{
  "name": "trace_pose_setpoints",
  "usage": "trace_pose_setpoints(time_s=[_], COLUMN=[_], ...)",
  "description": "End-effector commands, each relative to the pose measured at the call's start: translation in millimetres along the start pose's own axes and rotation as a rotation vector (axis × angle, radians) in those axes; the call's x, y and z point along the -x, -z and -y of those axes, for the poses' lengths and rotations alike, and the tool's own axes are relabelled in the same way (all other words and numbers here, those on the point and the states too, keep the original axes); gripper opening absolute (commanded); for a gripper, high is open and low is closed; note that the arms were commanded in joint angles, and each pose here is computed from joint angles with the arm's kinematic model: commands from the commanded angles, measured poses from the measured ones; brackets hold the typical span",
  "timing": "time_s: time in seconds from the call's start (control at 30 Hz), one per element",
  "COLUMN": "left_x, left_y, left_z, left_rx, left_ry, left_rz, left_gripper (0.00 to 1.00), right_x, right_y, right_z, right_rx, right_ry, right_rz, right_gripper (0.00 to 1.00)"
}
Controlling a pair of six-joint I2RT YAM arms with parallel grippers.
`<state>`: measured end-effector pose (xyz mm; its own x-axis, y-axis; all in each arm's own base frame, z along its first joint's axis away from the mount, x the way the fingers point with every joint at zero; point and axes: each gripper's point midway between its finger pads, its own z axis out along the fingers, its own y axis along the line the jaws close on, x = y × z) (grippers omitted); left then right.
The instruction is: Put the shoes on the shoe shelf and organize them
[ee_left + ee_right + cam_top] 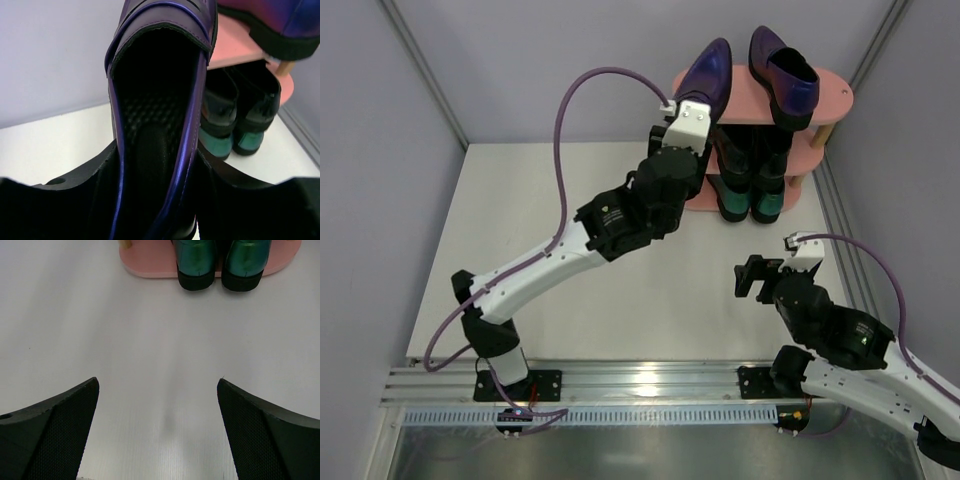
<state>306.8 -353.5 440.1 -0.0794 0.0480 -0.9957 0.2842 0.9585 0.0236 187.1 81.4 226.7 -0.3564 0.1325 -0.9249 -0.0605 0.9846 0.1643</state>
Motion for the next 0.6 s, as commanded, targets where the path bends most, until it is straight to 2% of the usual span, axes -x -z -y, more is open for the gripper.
trace_pose_setpoints(time_s=[0.0, 0.07, 0.13, 0.17, 0.23, 0.43, 0.57], left_x=[91.6, 89.3, 115.9, 104.5, 130.6, 125.5, 125.7], left_y=[-7.5, -26.1, -28.8, -45.2, -43.0, -72.9, -94.2], left_z=[-19.7, -7.1, -11.6, -0.7, -18.5, -32.7, -27.9], left_rx=[0.111, 0.128, 0.148, 0.165, 0.232, 0.31, 0.25], left_ry=[0.187, 0.167, 0.224, 0.208, 0.284, 0.385, 0.444], left_rz=[0.249, 0.26, 0.324, 0.319, 0.399, 0.457, 0.501], left_gripper=[0.0, 0.0, 0.0, 0.0, 0.0, 0.0, 0.0], right_x=[18.1, 19.4, 20.5, 22.5, 25.2, 27.9, 24.1], right_y=[5.1, 5.6, 6.1, 6.9, 8.3, 11.5, 10.9], right_z=[-16.9, -23.6, -25.7, -28.3, -31.6, -37.4, -40.2], right_rx=[0.069, 0.098, 0.105, 0.114, 0.13, 0.166, 0.182], right_ry=[-0.06, -0.067, -0.068, -0.071, -0.075, -0.072, -0.065], right_rz=[0.025, 0.021, 0.016, 0.014, 0.014, 0.01, 0.001], right_gripper=[1.0, 1.0, 1.0, 1.0, 1.0, 1.0, 1.0])
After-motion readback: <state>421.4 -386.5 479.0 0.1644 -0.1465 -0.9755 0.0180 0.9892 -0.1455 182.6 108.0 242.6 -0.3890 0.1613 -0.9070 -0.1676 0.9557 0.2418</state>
